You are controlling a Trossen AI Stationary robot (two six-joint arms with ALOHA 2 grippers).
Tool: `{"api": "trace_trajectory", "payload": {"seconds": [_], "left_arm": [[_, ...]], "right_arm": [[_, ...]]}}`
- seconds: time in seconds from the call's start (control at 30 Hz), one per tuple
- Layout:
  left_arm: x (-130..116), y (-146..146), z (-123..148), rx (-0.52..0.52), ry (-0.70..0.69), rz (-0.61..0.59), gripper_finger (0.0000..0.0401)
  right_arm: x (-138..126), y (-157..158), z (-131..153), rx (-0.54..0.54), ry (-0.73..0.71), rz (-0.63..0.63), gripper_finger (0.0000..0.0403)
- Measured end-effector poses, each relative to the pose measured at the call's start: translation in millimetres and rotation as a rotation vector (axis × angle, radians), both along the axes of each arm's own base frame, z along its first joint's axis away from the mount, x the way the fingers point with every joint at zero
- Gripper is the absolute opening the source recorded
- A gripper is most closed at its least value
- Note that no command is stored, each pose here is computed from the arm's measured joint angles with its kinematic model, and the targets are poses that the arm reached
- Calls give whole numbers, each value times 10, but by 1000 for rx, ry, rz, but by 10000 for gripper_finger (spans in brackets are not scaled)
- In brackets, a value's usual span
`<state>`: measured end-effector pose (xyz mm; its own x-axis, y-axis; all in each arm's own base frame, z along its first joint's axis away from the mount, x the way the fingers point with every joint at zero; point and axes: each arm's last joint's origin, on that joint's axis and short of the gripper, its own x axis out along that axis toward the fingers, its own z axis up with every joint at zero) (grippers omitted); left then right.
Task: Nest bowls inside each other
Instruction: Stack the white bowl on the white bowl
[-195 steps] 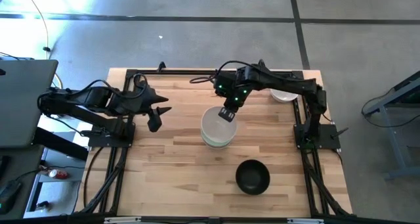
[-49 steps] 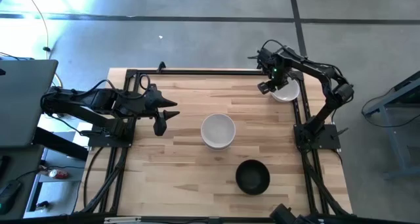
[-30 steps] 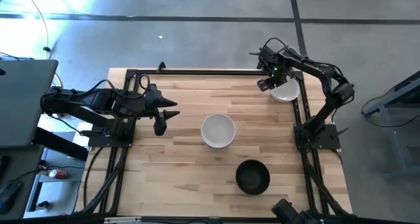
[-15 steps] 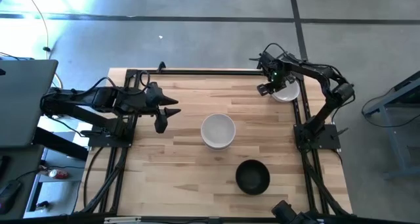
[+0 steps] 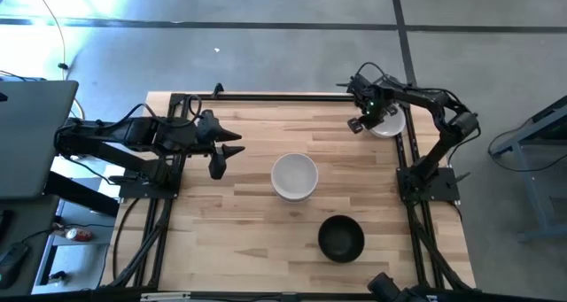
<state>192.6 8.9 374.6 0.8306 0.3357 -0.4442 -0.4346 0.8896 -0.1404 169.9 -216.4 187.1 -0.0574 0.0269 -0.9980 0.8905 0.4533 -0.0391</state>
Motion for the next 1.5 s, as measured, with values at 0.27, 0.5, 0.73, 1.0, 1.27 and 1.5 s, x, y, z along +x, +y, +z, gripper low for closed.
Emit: {"api": "trace_trajectory", "payload": {"seconds": [0.27,0.5,0.73,1.0,1.27,1.5], "left_arm": [[1,0,1,-7,-4,4,164],[5,0,9,-14,-17,7,164],[54,0,-23,-16,1,9,164],[178,9,-117,-13,57,1,164],[226,69,-164,11,96,17,164],[167,141,-162,34,123,53,164]], "right_arm": [[-6,24,14,8,34,27,2],[87,39,162,7,34,62,0],[212,73,307,-10,20,103,0],[450,218,550,-14,-18,194,0],[757,348,994,-114,-132,292,0],[919,462,1402,-199,-230,349,0]]}}
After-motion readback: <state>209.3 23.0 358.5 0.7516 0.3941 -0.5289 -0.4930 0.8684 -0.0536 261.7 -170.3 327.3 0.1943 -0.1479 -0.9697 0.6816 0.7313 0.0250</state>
